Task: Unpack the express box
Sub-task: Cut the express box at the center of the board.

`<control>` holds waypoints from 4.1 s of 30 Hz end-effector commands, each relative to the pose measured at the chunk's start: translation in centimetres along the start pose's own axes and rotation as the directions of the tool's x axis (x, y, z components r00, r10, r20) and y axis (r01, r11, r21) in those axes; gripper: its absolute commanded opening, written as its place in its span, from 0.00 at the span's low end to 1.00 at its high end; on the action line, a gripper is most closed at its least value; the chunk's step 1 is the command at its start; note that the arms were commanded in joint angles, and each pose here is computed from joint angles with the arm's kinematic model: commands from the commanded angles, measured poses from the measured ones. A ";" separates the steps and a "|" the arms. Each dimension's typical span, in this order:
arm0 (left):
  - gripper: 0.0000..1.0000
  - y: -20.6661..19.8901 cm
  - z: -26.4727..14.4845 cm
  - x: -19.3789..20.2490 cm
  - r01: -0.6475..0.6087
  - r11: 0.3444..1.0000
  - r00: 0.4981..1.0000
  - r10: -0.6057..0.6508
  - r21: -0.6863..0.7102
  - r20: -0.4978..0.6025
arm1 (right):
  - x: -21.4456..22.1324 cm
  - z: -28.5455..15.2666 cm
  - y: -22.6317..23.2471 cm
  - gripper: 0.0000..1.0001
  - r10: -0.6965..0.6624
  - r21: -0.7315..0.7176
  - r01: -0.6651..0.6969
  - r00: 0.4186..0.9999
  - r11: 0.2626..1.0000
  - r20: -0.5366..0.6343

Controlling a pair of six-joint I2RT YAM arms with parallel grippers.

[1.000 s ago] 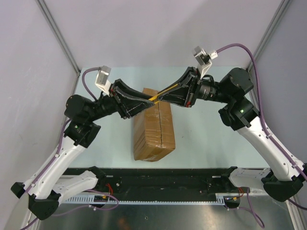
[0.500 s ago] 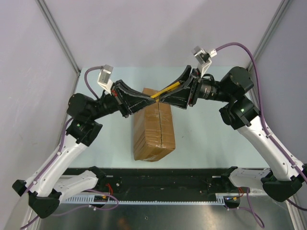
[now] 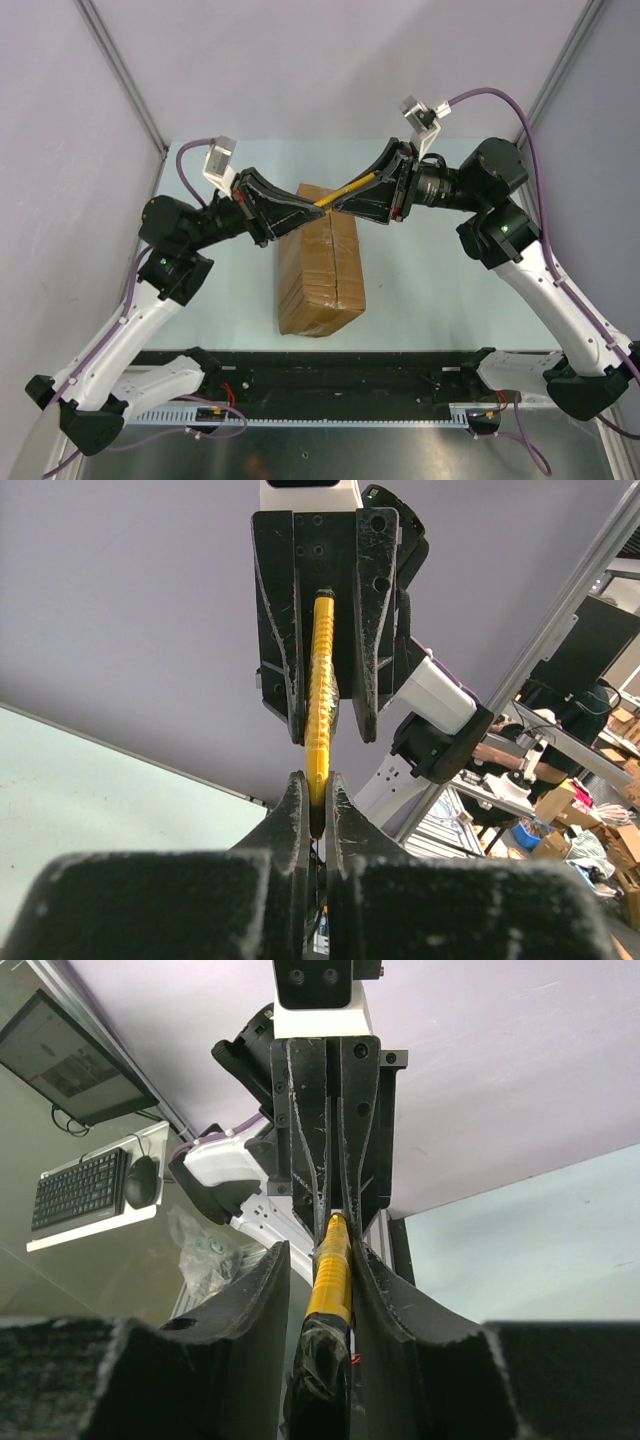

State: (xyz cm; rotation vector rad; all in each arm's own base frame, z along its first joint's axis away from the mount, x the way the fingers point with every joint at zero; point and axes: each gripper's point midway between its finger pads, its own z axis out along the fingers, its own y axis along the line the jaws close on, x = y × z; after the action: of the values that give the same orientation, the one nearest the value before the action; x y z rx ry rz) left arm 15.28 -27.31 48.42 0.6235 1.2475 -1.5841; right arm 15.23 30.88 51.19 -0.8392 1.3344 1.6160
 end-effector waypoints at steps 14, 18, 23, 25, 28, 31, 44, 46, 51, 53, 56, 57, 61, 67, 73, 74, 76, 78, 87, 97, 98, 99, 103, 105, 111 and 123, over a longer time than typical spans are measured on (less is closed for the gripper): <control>0.00 0.2 0.5 0.2 0.005 1.000 1.000 -0.005 0.017 -0.020 | 0.0 0.0 1.1 0.35 -0.010 -0.039 0.010 1.000 0.999 -0.019; 0.00 0.3 0.6 0.3 0.004 1.000 1.000 -0.003 0.015 -0.021 | 0.1 0.0 1.1 0.20 -0.011 -0.045 0.010 1.000 0.999 -0.025; 0.00 0.3 0.6 0.4 0.001 1.000 1.000 0.000 0.019 -0.025 | 0.1 0.1 1.0 0.00 -0.008 -0.042 0.007 1.000 0.999 -0.025; 0.00 0.3 0.6 0.5 -0.001 1.000 1.000 0.002 0.020 -0.027 | 0.5 0.0 0.6 0.00 0.009 -0.025 -0.009 0.999 1.000 -0.038; 0.44 0.2 0.4 0.2 -0.025 1.000 1.000 0.025 0.017 -0.015 | 0.4 -0.1 0.3 0.00 -0.008 0.004 0.008 1.000 1.000 -0.028; 0.84 0.1 0.1 -0.4 -0.070 0.998 0.997 0.070 0.003 0.011 | 0.3 -0.5 -0.9 0.00 -0.010 0.072 0.011 1.000 0.997 -0.014; 0.75 8.6 -3.9 -1.2 -0.060 0.901 0.989 0.110 -0.429 0.094 | -0.8 -7.2 -11.3 0.00 -0.088 0.690 -0.034 0.986 0.723 0.142; 0.67 9.4 -3.4 0.3 -0.006 0.909 0.997 0.037 -0.417 0.064 | 0.5 -7.9 -12.7 0.00 -0.082 0.745 -0.036 0.989 0.666 0.121; 0.70 14.1 -3.6 4.1 0.014 0.854 1.000 -0.013 -0.520 0.005 | 3.2 -7.9 -15.0 0.00 -0.094 0.845 -0.016 0.992 0.535 0.078; 0.74 17.0 -5.2 5.7 -0.012 0.778 1.000 0.007 -0.628 -0.011 | 4.1 -8.3 -16.1 0.00 -0.108 0.883 -0.017 0.991 0.469 0.077; 0.84 20.3 -7.7 7.8 -0.037 0.667 0.999 0.009 -0.744 -0.041 | 5.3 -7.8 -16.9 0.00 -0.130 0.912 -0.010 0.989 0.411 0.070; 0.87 21.0 -8.0 8.3 -0.040 0.650 0.999 0.003 -0.759 -0.050 | 5.6 -6.9 -16.8 0.00 -0.138 0.909 -0.005 0.988 0.418 0.069; 0.95 22.5 -9.0 10.1 -0.068 0.602 0.994 -0.030 -0.796 -0.107 | 6.4 -6.3 -17.6 0.00 -0.172 0.931 0.017 0.984 0.365 0.049; 0.99 23.9 -9.3 12.6 -0.085 0.590 0.981 -0.090 -0.803 -0.170 | 6.9 -5.0 -18.0 0.00 -0.186 0.928 0.034 0.982 0.372 0.038; 0.99 24.7 -10.2 15.0 -0.078 0.572 0.969 -0.150 -0.817 -0.198 | 7.3 -3.6 -18.6 0.00 -0.213 0.928 0.066 0.977 0.367 0.015; 0.98 24.8 -10.5 15.1 -0.080 0.563 0.969 -0.150 -0.822 -0.198 | 7.4 -3.1 -18.5 0.00 -0.221 0.925 0.070 0.975 0.373 0.015; 0.94 25.0 -11.2 15.6 -0.090 0.547 0.966 -0.154 -0.832 -0.206 | 7.4 -2.9 -18.6 0.00 -0.233 0.928 0.081 0.972 0.364 0.007; 0.85 25.0 -12.1 16.2 -0.085 0.539 0.963 -0.173 -0.838 -0.209 | 7.6 -2.4 -18.7 0.00 -0.237 0.926 0.083 0.971 0.368 0.007; 0.65 24.6 -16.3 19.7 0.019 0.482 0.945 -0.295 -0.876 -0.142 | 8.6 -1.0 -19.6 0.00 -0.241 0.923 0.104 0.970 0.371 -0.012; 0.38 23.2 -20.1 27.0 0.280 0.286 0.835 -0.543 -0.916 0.086 | 9.6 1.5 -21.4 0.00 -0.300 0.926 0.140 0.953 0.350 -0.031; 0.37 23.3 -20.9 27.4 0.295 0.256 0.830 -0.546 -0.921 0.114 | 9.6 1.5 -21.5 0.00 -0.301 0.927 0.140 0.953 0.349 -0.031; 0.35 23.4 -21.4 27.5 0.294 0.232 0.830 -0.543 -0.927 0.127 | 9.6 1.5 -21.7 0.00 -0.304 0.930 0.138 0.952 0.341 -0.030; 0.33 23.6 -22.6 27.5 0.359 0.151 0.809 -0.543 -0.921 0.227 | 8.8 1.4 -21.6 0.00 -0.328 0.935 0.138 0.944 0.328 -0.024; 0.34 23.7 -22.4 28.0 0.406 0.103 0.772 -0.571 -0.908 0.280 | 8.0 1.4 -21.4 0.00 -0.346 0.939 0.136 0.938 0.317 -0.019; 0.28 24.5 -20.4 27.4 0.518 0.040 0.691 -0.609 -0.854 0.390 | 7.3 1.4 -21.5 0.00 -0.361 0.943 0.139 0.932 0.303 -0.021; 0.39 25.2 -18.8 25.9 0.511 0.086 0.727 -0.575 -0.855 0.376 | 8.0 0.6 -22.2 0.00 -0.348 0.939 0.210 0.931 0.271 -0.107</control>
State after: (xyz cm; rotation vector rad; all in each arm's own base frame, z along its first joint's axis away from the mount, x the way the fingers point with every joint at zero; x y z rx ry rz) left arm 28.95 -20.34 18.13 -0.6535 1.9812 -1.2044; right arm 31.55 34.89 32.89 -0.1851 1.6431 0.3481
